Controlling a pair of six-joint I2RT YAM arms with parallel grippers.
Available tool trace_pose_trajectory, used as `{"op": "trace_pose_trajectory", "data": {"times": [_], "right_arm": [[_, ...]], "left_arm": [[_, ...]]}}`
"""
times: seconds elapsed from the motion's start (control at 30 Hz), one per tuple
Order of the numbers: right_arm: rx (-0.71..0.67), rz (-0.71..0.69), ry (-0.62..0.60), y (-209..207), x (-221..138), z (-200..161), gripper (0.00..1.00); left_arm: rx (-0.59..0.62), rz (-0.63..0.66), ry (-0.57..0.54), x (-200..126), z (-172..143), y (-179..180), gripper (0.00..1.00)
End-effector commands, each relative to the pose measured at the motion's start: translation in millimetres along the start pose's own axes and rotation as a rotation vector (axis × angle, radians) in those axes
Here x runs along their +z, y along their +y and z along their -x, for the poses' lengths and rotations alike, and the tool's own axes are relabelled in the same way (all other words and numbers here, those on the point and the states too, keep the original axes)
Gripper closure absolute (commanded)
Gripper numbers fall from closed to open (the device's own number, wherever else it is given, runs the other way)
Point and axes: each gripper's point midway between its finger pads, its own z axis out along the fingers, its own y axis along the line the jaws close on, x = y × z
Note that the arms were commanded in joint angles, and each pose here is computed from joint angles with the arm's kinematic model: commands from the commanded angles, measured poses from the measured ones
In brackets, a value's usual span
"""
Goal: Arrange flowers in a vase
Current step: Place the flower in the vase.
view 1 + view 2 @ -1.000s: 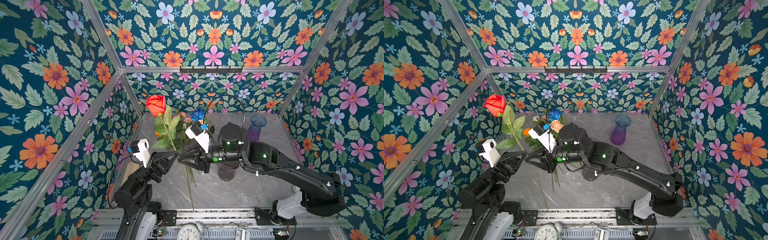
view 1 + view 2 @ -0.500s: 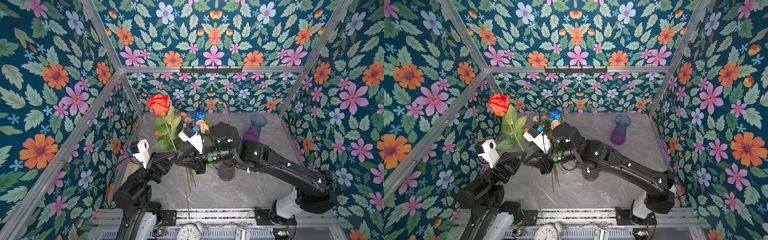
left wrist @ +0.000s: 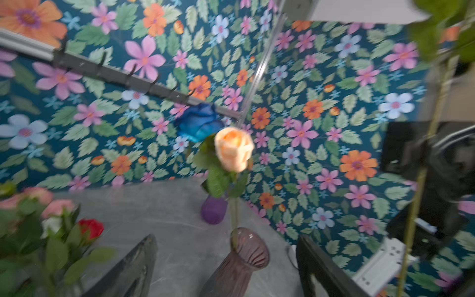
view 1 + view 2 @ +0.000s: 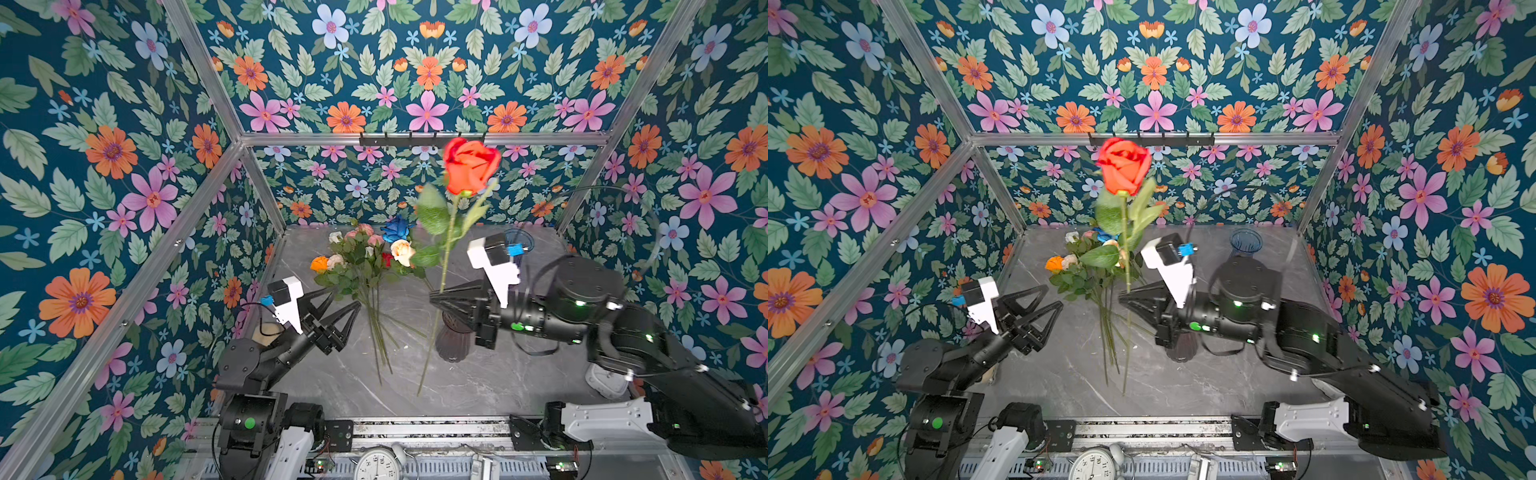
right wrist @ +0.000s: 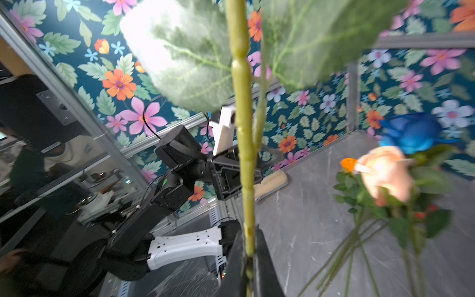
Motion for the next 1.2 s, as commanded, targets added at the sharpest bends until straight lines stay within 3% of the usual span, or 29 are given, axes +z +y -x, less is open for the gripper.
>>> {"op": "trace_pose_trajectory", "data": {"times": [0.0, 0.13, 0.33, 0.57, 1.17], "right_arm": [[-0.087, -0.353, -0.062, -58.5, -39.3, 12.0, 1.0], [-0.23, -0.66, -0.121, -103.4, -68.1, 25.1, 1.0], [-0.221, -0.847, -0.132, -145.7, -71.1, 41.5, 1.0], [-0.121, -0.825, -0.058, -173.5, -50.5, 26.9, 1.0], [0.038, -0.725, 0.093, -192.5, 6.2, -59.9, 1.0]], "left_arm": [[0.019, 0.132, 0.13, -5.0, -49.1, 35.1, 0.14], [0.027, 0.114, 0.134, -5.2, -55.8, 34.8, 0.15], [0.027, 0.08, 0.146, -2.4, -59.5, 32.0, 0.14], [0.032, 0.064, 0.137, -3.5, -58.7, 28.3, 0.14], [0.026, 0.038, 0.145, -1.6, -60.8, 25.6, 0.15]]}}
